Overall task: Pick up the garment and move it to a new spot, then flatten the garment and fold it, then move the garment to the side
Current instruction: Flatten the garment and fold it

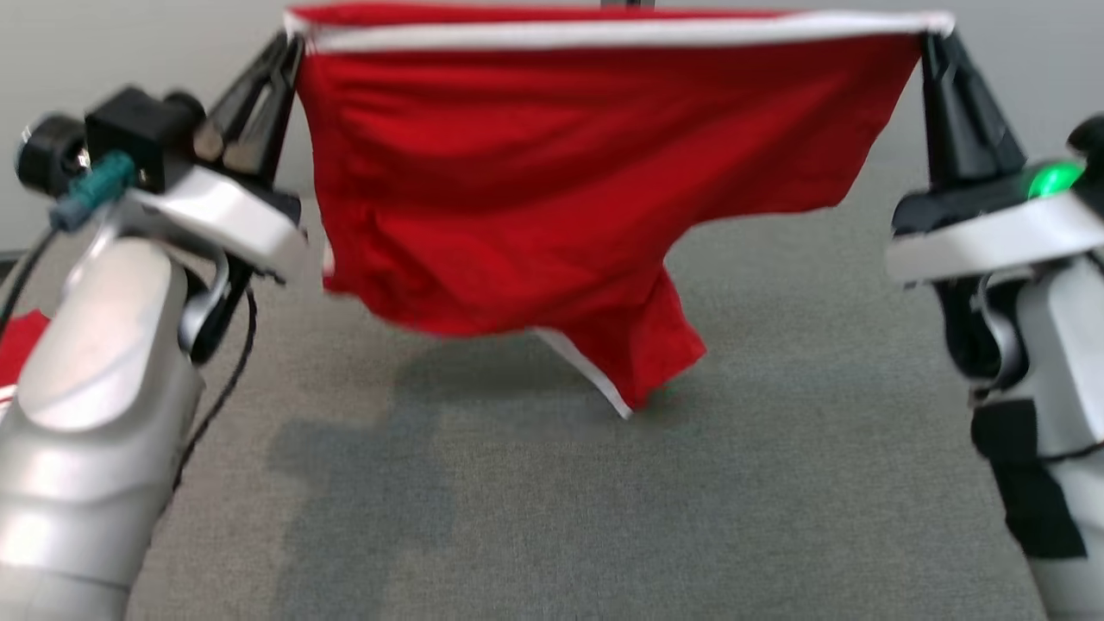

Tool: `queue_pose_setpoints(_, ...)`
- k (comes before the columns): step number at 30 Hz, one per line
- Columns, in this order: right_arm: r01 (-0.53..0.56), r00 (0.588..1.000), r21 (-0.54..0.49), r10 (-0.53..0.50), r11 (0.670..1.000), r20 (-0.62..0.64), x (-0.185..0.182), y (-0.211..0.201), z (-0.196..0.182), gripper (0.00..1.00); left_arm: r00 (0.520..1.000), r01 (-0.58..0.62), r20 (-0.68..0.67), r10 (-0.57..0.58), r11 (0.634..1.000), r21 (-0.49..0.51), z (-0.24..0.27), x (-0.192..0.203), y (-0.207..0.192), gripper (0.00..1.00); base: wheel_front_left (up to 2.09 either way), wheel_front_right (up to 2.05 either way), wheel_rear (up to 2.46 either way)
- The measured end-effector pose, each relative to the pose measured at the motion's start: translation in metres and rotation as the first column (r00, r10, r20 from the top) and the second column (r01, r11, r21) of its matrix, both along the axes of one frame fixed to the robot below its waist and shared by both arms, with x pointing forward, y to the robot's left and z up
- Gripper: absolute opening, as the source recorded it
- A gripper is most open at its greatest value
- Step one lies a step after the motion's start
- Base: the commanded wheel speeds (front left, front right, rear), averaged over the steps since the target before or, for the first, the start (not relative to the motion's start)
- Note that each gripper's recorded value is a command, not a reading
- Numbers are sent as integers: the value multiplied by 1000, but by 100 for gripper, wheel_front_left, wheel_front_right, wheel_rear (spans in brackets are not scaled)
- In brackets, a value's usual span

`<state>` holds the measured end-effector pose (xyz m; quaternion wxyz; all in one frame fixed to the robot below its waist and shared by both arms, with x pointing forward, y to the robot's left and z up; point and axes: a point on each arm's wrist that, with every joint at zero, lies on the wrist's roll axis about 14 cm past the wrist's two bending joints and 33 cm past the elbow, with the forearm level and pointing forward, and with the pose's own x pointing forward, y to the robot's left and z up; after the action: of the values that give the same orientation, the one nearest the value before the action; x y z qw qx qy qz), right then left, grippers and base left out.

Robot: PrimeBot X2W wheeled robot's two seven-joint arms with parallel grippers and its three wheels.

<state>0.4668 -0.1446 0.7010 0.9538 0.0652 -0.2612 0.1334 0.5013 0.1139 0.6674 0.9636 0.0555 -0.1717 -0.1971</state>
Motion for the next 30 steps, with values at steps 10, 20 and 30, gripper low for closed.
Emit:
queue_pose_setpoints(10,12,1000,-87,-10,996,26,92,5,18,0,999,-22,31,21,998,58,15,82,-5,0,0,0,0)
queue_pose_setpoints(20,102,990,-156,-84,982,117,176,-2,34,0,983,-47,183,33,996,73,44,150,-12,0,0,0,0)
queue_pose_setpoints(30,24,995,-216,-45,976,-92,188,7,-85,0,987,-76,-143,70,996,-37,-112,152,2,0,0,0,0)
